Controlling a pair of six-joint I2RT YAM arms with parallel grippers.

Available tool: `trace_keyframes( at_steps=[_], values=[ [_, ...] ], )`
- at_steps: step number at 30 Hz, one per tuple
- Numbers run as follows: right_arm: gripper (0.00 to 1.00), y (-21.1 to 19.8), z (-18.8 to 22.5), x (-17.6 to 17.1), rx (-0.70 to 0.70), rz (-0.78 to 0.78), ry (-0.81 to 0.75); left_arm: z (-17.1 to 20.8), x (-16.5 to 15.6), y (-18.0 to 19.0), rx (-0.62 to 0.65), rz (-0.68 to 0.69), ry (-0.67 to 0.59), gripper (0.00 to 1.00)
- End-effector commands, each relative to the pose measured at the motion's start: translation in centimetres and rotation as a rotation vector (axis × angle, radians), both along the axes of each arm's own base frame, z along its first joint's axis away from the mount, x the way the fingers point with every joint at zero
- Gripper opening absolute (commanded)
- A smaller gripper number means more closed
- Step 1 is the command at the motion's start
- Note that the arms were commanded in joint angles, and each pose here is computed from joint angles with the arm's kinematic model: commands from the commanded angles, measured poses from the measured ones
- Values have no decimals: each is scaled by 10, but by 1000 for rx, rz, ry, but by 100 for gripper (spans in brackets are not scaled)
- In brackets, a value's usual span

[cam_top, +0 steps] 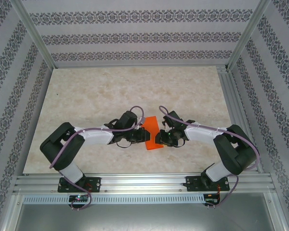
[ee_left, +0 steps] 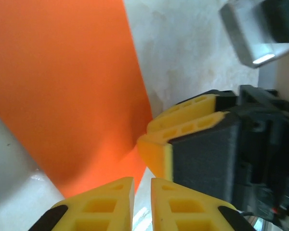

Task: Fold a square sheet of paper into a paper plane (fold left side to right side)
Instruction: First fold the square sheet of paper in half at the center of the table.

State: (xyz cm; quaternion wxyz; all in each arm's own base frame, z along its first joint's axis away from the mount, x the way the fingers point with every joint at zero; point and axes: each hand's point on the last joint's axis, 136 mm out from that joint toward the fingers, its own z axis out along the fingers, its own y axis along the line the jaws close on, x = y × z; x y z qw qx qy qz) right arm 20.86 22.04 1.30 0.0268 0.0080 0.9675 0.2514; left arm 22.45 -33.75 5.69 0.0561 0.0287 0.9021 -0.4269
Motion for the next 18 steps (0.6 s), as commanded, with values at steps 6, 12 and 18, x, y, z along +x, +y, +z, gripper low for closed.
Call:
trace_keyframes(
  at_steps=[6, 12, 18],
  values=[
    [34, -25, -30, -22, -152, 14, 70, -21, -4, -12, 29, 17, 35, 17],
    [34, -28, -32, -22, -172, 18, 75, -44, -16, 9, 156, 8, 64, 16],
    [34, -30, -36, -24, -185, 21, 89, -58, -25, 30, 261, -6, 74, 16]
  ],
)
